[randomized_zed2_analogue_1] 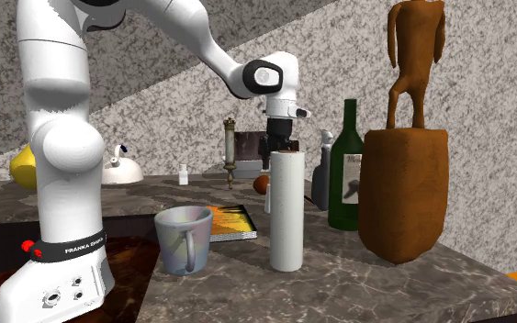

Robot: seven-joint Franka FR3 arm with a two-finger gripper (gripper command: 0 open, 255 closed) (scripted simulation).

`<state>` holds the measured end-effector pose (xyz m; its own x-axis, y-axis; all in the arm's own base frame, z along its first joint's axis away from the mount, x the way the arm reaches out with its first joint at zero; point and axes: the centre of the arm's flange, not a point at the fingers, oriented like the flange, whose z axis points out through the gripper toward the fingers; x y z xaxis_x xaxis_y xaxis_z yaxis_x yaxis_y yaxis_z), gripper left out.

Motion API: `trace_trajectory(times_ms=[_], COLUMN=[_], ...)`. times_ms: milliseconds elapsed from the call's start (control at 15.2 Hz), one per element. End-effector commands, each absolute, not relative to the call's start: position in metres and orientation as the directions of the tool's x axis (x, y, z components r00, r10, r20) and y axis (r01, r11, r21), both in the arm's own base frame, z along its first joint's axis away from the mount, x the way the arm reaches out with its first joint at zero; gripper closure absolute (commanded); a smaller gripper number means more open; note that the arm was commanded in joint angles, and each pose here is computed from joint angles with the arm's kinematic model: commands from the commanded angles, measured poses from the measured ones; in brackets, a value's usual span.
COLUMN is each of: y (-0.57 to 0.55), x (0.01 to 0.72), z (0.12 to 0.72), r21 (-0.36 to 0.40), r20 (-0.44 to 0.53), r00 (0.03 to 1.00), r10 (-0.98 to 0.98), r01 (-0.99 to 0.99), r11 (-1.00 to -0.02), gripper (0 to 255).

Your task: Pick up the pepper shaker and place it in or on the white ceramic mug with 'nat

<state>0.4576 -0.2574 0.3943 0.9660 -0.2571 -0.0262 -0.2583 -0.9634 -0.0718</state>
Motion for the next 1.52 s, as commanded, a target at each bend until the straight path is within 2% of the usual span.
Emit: trace_trajectory(times_ms=[0,264,726,792,1452], y=[-0.257,-0.256,-0.256,-0.256,-0.256], x=[0.459,0.459,0.459,0.459,0.459], z=[0.382,0.363,0.363,0.363,0.368], r21=[-0.071,-0.071,-0.071,-0.071,-0.071], r20=[-0.025,-0.025,-0.025,-0.025,-0.025], r00=[0.966,0.966,0.966,0.966,0.966], r10=[-0.258,-0.258,-0.258,-0.258,-0.258], r01=[-0.259,-0.259,-0.259,-0.259,-0.26], r11=[-0.963,-0.963,-0.963,-0.963,-0.963], gripper=[0,0,0,255,255])
